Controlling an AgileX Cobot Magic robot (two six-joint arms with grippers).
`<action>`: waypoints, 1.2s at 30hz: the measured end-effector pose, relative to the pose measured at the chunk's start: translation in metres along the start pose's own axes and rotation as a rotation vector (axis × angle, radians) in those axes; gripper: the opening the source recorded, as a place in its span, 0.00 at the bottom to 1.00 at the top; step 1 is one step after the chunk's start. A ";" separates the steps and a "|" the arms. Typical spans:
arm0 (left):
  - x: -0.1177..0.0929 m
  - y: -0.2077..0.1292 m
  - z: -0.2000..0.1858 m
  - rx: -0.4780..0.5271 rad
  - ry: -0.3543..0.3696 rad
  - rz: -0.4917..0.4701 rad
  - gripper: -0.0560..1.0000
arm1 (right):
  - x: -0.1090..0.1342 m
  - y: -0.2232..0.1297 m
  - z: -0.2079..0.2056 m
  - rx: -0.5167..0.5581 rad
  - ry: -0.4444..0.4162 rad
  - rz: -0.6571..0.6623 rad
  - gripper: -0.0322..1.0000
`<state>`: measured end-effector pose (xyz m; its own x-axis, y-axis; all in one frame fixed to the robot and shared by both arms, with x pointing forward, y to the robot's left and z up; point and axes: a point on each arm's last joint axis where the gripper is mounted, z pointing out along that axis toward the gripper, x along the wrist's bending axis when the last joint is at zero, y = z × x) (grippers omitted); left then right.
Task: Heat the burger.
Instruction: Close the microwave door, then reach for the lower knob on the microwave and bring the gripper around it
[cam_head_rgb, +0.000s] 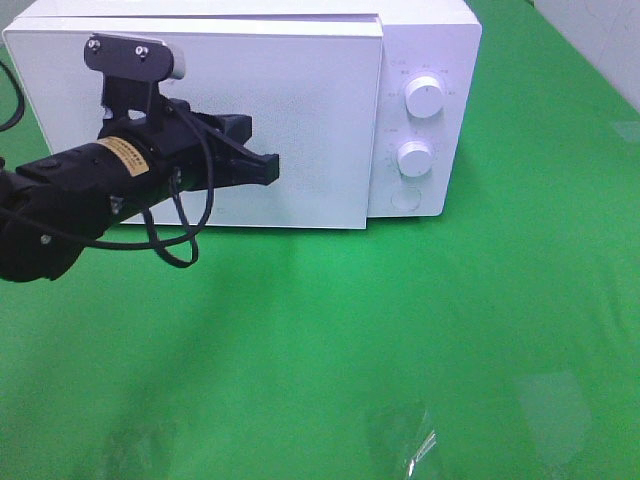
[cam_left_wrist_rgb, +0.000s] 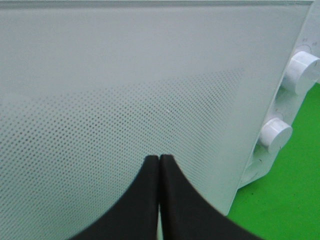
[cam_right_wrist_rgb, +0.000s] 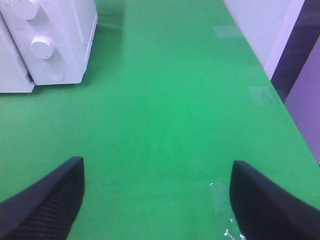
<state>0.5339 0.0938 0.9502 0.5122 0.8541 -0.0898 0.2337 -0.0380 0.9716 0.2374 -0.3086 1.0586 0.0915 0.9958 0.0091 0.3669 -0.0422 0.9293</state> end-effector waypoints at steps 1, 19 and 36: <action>0.000 0.000 0.000 0.000 0.000 0.000 0.05 | 0.000 0.000 0.000 0.000 0.000 0.000 0.77; -0.017 0.009 0.060 0.054 -0.039 0.014 0.05 | 0.000 0.000 0.000 0.000 0.000 0.000 0.77; -0.008 0.005 0.069 0.172 -0.007 -0.005 0.05 | 0.000 0.000 0.000 0.000 0.000 0.000 0.76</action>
<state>0.5880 0.0513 0.9404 0.5161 0.8511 -0.0968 0.3742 -0.1223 0.9193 0.2374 -0.3086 1.0586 0.0915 0.9958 0.0091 0.3669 -0.0422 0.9293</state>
